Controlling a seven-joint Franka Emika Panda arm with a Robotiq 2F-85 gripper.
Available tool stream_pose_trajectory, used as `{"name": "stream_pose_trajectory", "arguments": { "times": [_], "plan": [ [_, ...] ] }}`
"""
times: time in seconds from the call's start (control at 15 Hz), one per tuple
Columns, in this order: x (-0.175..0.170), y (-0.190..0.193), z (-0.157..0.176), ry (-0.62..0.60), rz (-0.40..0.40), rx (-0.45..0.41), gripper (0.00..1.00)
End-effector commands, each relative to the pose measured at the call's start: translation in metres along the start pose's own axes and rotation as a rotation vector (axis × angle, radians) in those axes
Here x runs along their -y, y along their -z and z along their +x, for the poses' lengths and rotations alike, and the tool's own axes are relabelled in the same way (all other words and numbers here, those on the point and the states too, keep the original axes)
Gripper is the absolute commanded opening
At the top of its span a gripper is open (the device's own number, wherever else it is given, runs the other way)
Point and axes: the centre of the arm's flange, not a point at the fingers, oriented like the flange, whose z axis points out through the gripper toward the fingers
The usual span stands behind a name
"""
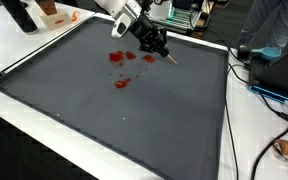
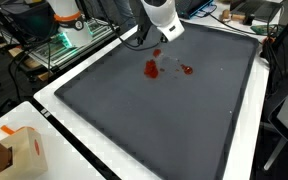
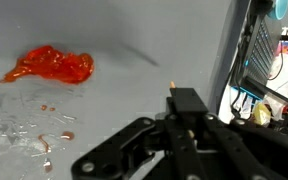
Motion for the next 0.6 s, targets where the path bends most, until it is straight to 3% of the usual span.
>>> {"name": "stream_pose_trajectory", "arguments": {
  "times": [0.0,0.27,0.53],
  "plan": [
    [0.002,0.012,-0.003,-0.062,-0.012,0.027,0.03],
    [0.013,0.027,-0.004,-0.13,-0.076,0.025,0.03],
    [0.031,0.043,-0.001,-0.213,-0.227,0.027,0.03]
  ]
}}
